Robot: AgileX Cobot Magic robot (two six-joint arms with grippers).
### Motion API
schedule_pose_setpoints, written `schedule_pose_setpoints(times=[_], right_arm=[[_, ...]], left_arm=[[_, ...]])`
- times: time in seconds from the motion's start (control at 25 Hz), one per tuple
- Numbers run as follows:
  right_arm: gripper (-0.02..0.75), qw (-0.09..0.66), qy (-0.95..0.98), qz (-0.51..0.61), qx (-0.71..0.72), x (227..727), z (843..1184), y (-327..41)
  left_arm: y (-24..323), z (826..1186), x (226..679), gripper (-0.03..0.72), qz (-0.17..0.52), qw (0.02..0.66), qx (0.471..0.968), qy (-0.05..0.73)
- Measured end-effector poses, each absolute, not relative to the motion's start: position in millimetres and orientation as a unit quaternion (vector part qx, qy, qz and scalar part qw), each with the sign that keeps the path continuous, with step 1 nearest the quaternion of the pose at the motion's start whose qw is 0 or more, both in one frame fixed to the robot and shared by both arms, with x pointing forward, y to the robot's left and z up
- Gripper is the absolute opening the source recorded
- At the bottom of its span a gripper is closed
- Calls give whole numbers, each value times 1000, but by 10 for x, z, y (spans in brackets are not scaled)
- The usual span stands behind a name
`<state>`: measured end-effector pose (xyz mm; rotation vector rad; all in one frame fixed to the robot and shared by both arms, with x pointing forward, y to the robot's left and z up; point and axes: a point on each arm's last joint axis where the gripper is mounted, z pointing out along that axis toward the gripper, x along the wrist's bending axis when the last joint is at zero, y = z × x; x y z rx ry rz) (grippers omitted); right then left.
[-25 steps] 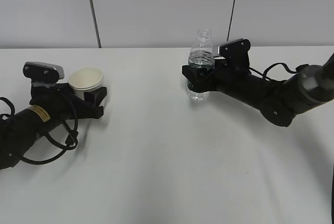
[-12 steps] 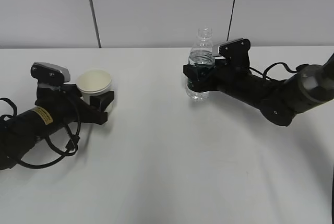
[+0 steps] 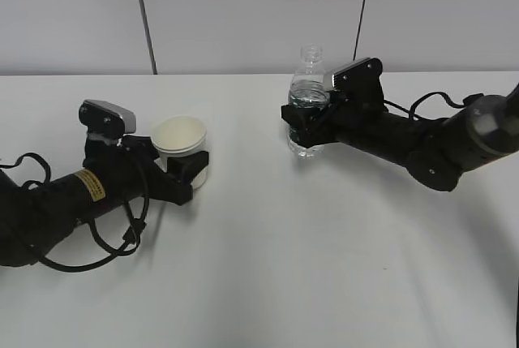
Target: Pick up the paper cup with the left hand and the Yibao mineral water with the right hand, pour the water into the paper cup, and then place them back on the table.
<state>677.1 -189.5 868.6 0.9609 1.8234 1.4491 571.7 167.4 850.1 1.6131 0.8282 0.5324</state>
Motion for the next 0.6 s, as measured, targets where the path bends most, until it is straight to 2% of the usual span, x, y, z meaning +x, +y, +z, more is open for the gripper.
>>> schedule_pose_setpoints(times=[0.6], right_arm=[[493, 314, 757, 497, 285, 6704, 8884, -1861]], left_arm=[[1350, 8507, 5580, 468, 193, 599, 706, 324]])
